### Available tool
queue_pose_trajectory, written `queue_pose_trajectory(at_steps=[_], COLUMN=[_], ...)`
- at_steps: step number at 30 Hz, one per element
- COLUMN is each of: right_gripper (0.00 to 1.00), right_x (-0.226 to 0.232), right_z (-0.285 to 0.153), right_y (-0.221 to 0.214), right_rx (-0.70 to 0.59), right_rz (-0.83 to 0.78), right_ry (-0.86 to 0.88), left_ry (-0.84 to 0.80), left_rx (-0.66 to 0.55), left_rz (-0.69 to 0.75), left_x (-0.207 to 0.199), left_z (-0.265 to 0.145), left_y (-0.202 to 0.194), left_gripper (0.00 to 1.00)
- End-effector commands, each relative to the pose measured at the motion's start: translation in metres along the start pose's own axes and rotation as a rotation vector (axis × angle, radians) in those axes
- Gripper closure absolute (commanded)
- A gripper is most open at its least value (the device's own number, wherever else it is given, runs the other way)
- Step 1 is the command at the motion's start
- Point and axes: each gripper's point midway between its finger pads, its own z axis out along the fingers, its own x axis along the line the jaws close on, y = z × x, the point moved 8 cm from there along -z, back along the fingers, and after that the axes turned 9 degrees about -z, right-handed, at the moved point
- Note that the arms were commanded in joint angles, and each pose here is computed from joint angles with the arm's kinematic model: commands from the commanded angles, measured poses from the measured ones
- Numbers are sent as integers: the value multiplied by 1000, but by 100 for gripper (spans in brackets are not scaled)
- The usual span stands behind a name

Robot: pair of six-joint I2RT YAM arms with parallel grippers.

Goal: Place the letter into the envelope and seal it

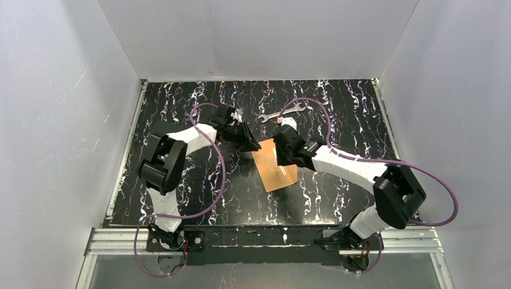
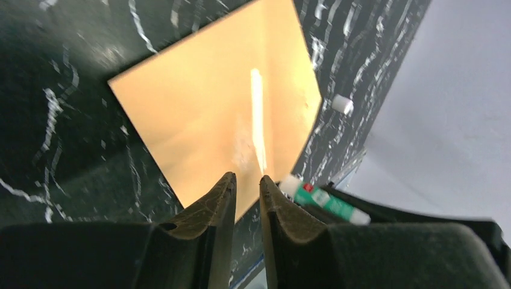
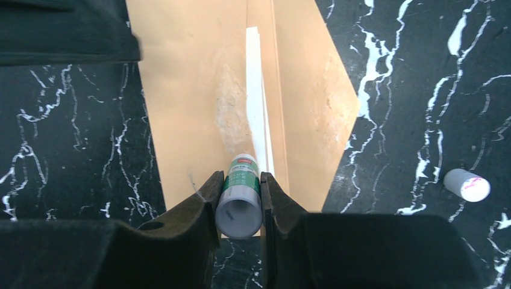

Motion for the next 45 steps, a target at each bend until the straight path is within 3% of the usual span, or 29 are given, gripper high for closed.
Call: queue_pose_trajectory(at_steps=[1, 9, 25, 34, 41, 45], right_gripper=[99, 99, 99, 99, 99, 99], right_x=[10, 15, 15, 8, 9, 9], right_z=[4, 32, 53, 71, 63, 41], right_y=[13, 11, -32, -51, -53, -54], right_rx=[-72, -82, 5, -71, -3, 92], right_rz=[84, -4, -78, -105, -93, -80], right_ry=[50, 24, -4, -73, -92, -67], left_ry=[-13, 30, 366, 385, 401, 389], left_rx=[-29, 31, 90, 127, 111, -36], left_rz=[-13, 26, -60, -41, -73, -141], left_x=[-3, 8, 71, 84, 86, 81], left_z=[17, 39, 58, 63, 66, 66], left_y=[14, 23, 2, -2, -1, 6], left_gripper=[81, 80, 84, 89, 92, 99])
